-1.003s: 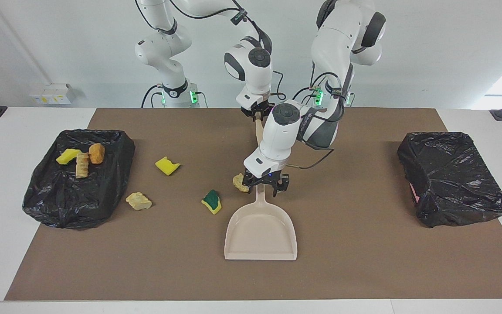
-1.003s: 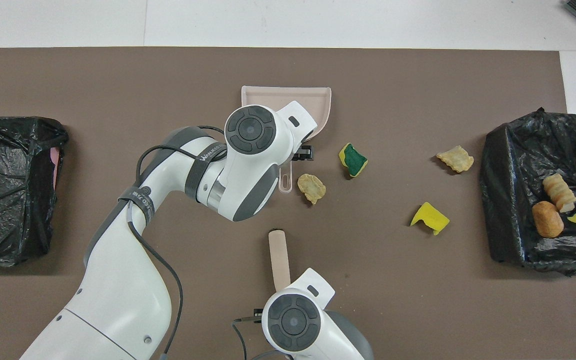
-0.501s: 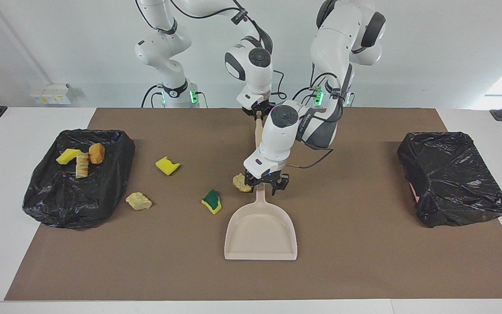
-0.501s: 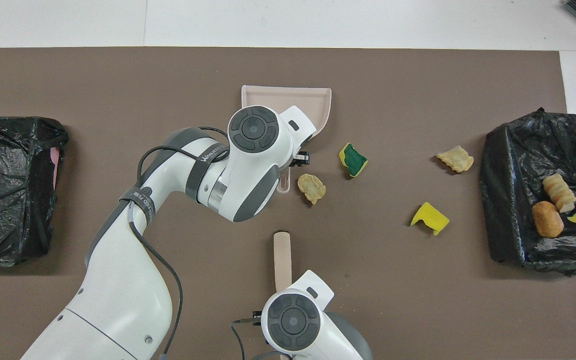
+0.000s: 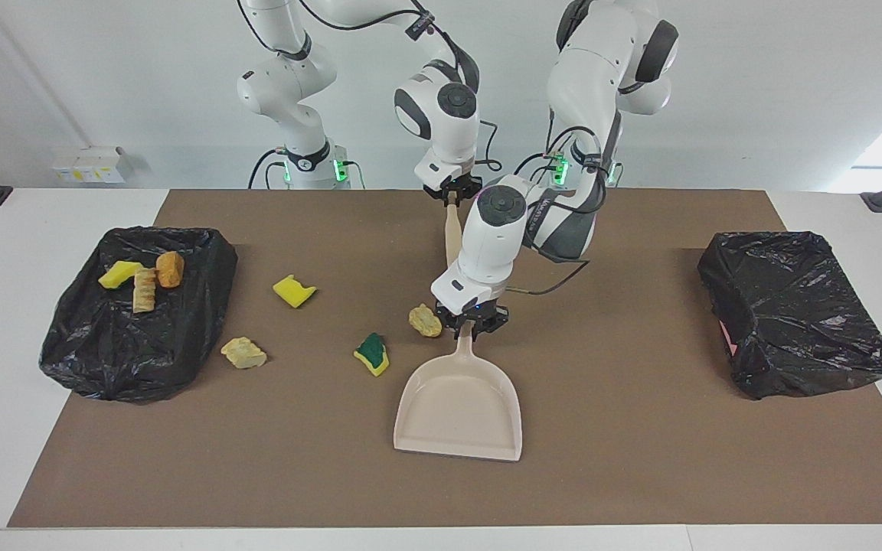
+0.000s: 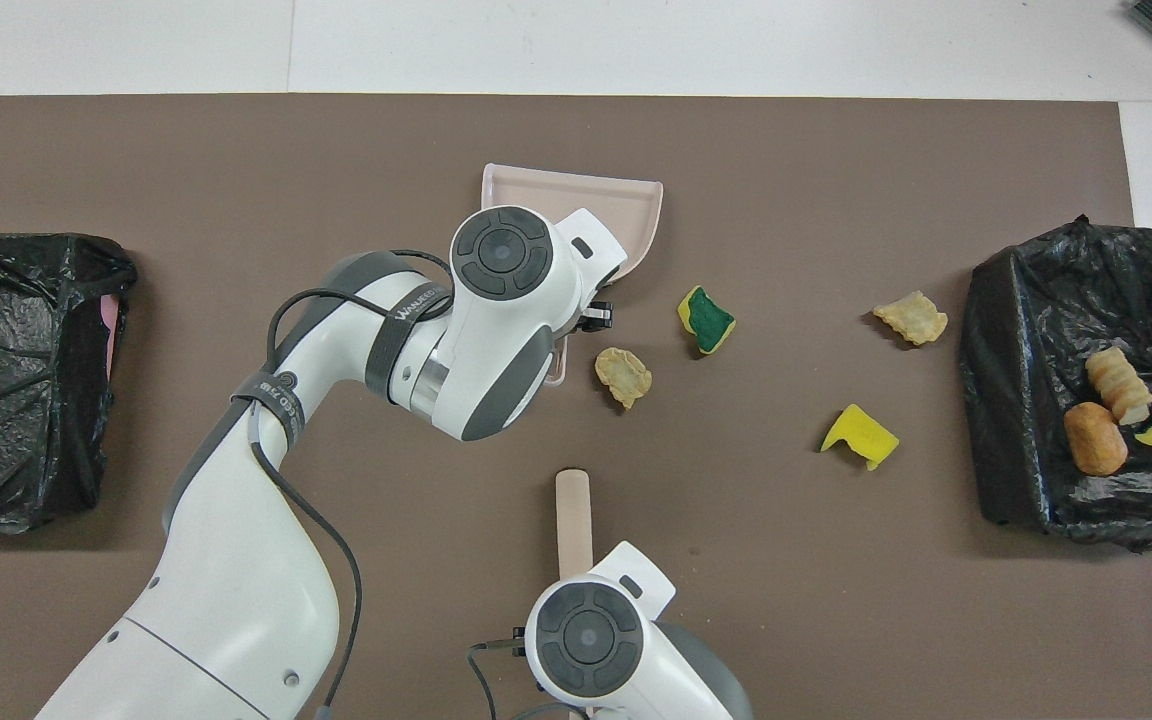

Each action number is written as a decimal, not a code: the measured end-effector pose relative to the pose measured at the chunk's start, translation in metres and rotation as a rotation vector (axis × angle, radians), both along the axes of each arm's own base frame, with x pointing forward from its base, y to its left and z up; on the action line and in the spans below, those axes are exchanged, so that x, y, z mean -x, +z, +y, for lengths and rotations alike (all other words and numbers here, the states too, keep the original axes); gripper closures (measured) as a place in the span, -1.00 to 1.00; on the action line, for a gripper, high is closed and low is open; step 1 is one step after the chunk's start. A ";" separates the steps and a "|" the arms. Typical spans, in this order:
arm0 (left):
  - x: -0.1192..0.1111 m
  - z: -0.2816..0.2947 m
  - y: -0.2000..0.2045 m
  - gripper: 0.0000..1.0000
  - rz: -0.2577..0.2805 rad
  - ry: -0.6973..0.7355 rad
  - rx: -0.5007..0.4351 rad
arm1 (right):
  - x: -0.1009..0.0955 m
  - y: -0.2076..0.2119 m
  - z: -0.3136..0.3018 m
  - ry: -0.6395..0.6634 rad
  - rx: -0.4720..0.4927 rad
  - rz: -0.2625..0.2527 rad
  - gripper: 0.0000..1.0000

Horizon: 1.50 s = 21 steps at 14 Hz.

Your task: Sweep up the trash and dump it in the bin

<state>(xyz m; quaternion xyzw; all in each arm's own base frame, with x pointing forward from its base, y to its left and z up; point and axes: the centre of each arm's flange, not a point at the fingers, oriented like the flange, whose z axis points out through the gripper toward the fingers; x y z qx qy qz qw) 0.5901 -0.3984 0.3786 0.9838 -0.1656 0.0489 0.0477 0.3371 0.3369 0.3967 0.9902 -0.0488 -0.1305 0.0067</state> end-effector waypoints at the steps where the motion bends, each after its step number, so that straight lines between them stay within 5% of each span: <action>1: -0.005 0.013 0.011 0.37 -0.003 -0.057 -0.012 | -0.005 0.009 -0.013 -0.020 0.008 0.012 0.48; 6: -0.015 0.089 0.062 0.37 0.057 -0.372 -0.083 | -0.055 0.037 -0.094 -0.083 0.041 0.066 0.48; 11: -0.021 0.206 0.109 0.37 0.139 -0.816 -0.097 | -0.101 0.041 -0.194 -0.021 0.122 0.028 0.48; 15: -0.002 0.256 0.110 0.37 0.194 -1.037 -0.102 | -0.131 0.033 -0.274 0.089 0.179 -0.015 0.48; 21: 0.045 0.229 0.052 0.37 0.112 -1.155 -0.161 | -0.179 -0.014 -0.359 0.233 0.277 -0.118 0.48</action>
